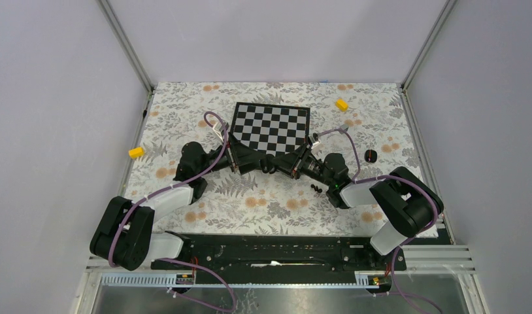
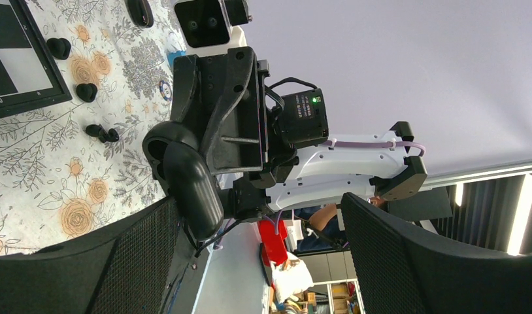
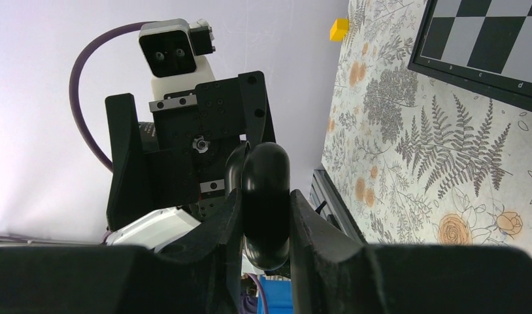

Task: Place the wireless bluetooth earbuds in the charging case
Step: Pass from the right arm to the left

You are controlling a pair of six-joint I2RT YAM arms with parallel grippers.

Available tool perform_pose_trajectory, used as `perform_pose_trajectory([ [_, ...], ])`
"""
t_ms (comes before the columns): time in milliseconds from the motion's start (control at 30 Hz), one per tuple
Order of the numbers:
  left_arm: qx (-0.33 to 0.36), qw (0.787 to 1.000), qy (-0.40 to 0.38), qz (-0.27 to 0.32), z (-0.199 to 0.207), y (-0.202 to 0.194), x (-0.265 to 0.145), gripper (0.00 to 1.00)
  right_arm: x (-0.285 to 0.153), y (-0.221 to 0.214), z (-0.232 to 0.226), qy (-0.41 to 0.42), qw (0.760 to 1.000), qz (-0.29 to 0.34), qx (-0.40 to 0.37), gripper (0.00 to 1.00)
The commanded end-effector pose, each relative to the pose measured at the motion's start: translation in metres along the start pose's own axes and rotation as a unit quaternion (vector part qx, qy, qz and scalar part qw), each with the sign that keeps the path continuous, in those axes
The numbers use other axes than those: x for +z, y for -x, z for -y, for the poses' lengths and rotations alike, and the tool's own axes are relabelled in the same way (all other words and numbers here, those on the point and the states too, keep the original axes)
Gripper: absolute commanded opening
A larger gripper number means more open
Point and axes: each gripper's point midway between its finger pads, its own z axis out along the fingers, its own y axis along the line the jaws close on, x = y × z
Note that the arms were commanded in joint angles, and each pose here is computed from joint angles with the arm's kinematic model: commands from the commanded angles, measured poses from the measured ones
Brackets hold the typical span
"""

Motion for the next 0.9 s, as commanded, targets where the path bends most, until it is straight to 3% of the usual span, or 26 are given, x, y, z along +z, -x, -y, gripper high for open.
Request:
perform_pose_trajectory([
  [0, 0.052, 0.998, -0.032, 0.009, 0.025, 0.008, 0.001, 0.91, 0.000, 0.005, -0.002, 0.007, 1.000, 0.010, -0.013, 0.00],
  [533, 0.062, 0.997, -0.034, -0.014, 0.027, 0.004, 0.002, 0.92, 0.001, 0.006, -0.003, 0.010, 1.000, 0.012, -0.012, 0.00],
  [867, 0.091, 0.995, 0.023, -0.018, 0.014, 0.007, 0.002, 0.95, 0.000, 0.005, -0.004, 0.011, 1.000, 0.012, -0.012, 0.00],
])
